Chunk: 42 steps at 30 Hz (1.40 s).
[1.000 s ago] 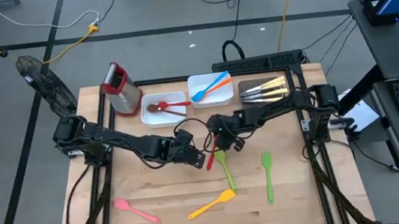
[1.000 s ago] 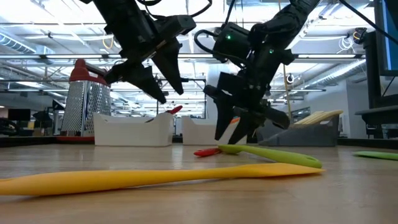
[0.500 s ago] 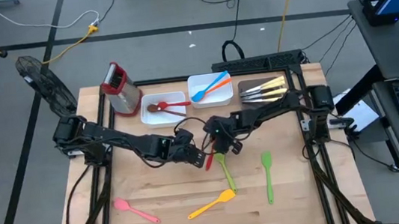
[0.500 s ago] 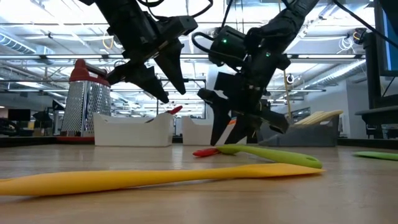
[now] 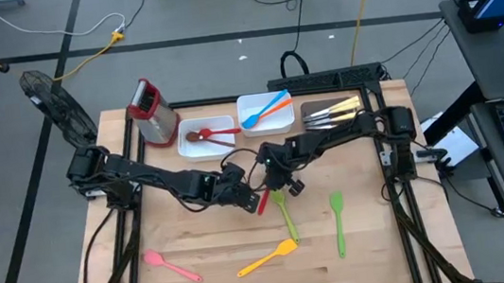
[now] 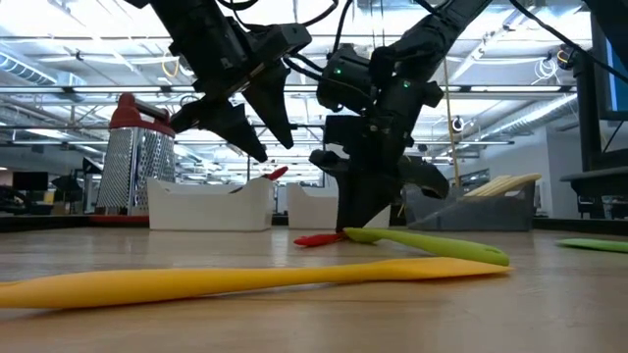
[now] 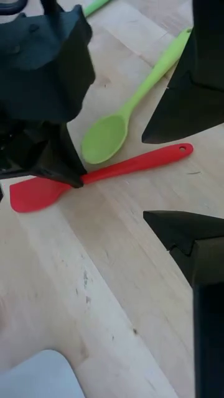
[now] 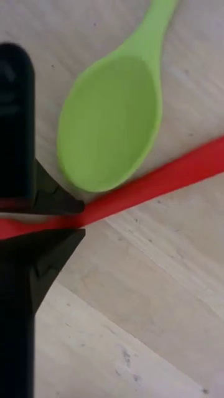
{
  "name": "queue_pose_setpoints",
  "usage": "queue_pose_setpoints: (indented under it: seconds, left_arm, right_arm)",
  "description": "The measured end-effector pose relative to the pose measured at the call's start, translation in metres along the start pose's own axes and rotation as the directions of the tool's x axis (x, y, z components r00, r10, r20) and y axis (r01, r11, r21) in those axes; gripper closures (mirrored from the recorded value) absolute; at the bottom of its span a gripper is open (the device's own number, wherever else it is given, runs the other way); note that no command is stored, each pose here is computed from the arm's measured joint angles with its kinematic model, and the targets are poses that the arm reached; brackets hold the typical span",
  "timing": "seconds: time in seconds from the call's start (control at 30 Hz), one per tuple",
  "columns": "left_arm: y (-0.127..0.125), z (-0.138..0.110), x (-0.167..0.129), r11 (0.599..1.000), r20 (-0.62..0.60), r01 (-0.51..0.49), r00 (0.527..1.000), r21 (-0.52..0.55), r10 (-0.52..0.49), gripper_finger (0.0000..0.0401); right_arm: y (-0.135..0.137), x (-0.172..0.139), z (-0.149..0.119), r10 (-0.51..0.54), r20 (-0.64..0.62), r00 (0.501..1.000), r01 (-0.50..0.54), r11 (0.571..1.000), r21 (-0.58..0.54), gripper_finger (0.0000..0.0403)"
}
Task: Pick & Place Kitchen Items
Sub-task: Put the red spatula into the right white bin
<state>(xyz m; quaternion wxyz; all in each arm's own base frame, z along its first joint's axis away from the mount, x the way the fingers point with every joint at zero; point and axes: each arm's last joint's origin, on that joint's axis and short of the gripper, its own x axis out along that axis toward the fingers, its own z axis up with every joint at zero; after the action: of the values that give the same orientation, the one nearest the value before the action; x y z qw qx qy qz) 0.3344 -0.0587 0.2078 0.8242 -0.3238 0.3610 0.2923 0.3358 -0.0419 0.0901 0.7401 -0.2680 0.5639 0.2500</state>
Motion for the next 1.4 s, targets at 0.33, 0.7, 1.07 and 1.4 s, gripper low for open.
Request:
queue_pose_setpoints:
  seconds: [0.33, 0.7, 1.07, 1.4]
  left_arm:
    - [-0.001, -0.001, 0.000, 1.000, -0.021, 0.013, 1.000, 0.004, -0.013, 0.0210]
    - [-0.002, -0.003, 0.000, 0.998, -0.098, 0.059, 0.994, 0.010, -0.057, 0.0210]
    - [-0.015, -0.007, 0.028, 0.989, -0.057, 0.144, 0.988, -0.017, -0.145, 0.0210]
    - [-0.012, -0.012, 0.052, 0.987, -0.133, 0.148, 0.979, -0.061, -0.155, 0.0210]
  right_arm:
    - [0.000, -0.001, -0.004, 0.008, -0.024, 1.000, -0.004, 0.982, 0.191, 0.0403]
    - [0.002, -0.001, -0.003, 0.044, 0.005, 0.999, -0.044, 0.941, 0.337, 0.0402]
    - [0.012, 0.000, 0.007, 0.055, -0.006, 0.998, -0.050, 0.951, 0.306, 0.0402]
    - [0.014, 0.000, 0.009, 0.057, -0.006, 0.998, -0.053, 0.953, 0.299, 0.0402]
